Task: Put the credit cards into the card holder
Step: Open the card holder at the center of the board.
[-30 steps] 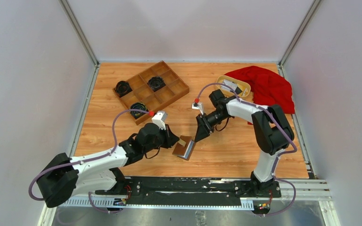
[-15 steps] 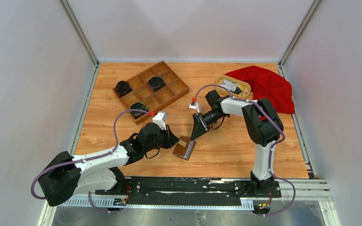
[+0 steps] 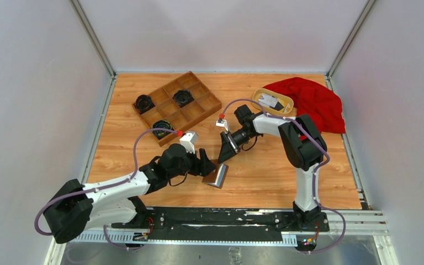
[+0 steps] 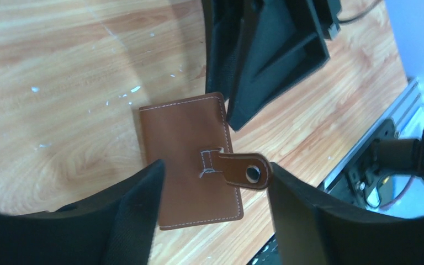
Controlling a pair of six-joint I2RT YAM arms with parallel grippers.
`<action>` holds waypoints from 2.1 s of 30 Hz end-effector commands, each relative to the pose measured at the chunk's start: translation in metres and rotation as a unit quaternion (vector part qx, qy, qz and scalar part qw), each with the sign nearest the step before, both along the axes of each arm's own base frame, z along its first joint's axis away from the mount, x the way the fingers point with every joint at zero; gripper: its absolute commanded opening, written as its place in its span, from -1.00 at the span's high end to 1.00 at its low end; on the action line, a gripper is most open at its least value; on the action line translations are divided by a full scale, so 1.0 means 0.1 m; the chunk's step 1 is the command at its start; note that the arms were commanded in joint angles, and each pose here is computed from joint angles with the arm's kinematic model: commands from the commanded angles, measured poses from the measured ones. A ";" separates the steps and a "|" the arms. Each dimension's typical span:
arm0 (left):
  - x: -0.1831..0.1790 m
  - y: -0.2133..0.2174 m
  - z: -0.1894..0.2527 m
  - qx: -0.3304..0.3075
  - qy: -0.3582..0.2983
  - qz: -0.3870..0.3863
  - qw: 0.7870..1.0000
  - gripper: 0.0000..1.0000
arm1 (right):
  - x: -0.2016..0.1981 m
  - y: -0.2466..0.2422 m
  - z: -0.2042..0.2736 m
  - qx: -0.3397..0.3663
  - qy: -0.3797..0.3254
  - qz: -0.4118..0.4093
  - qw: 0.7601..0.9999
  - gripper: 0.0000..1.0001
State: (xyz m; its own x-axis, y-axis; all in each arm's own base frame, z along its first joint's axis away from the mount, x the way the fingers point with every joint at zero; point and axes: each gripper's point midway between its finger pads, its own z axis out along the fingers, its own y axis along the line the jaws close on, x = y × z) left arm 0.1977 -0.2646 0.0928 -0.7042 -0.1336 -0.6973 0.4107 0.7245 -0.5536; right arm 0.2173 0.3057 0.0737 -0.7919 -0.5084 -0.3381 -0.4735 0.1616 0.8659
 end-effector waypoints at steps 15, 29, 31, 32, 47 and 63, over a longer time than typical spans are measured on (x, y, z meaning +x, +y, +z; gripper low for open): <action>-0.28 -0.09 -0.39 0.077 -0.001 -0.057 0.995 -1.00 | -0.05 0.14 0.00 0.019 0.086 -0.007 0.996 0.74; -0.09 0.06 -0.60 0.183 0.023 0.033 0.982 -1.00 | -0.17 0.24 0.03 0.035 0.111 0.013 0.993 0.71; -0.08 0.04 -0.61 0.185 0.027 0.034 0.982 -1.00 | -0.20 0.26 0.06 0.040 0.112 0.019 0.993 0.70; -0.07 0.03 -0.62 0.186 0.028 0.035 0.982 -1.00 | -0.21 0.27 0.07 0.042 0.114 0.021 0.992 0.70; -0.06 0.01 -0.50 0.177 0.009 0.021 0.984 -0.53 | -0.36 0.36 0.15 0.060 0.124 0.051 0.989 0.64; -0.08 0.02 -0.47 0.162 -0.002 0.010 0.987 0.52 | -0.04 -0.03 0.57 0.076 -0.060 0.037 0.995 0.37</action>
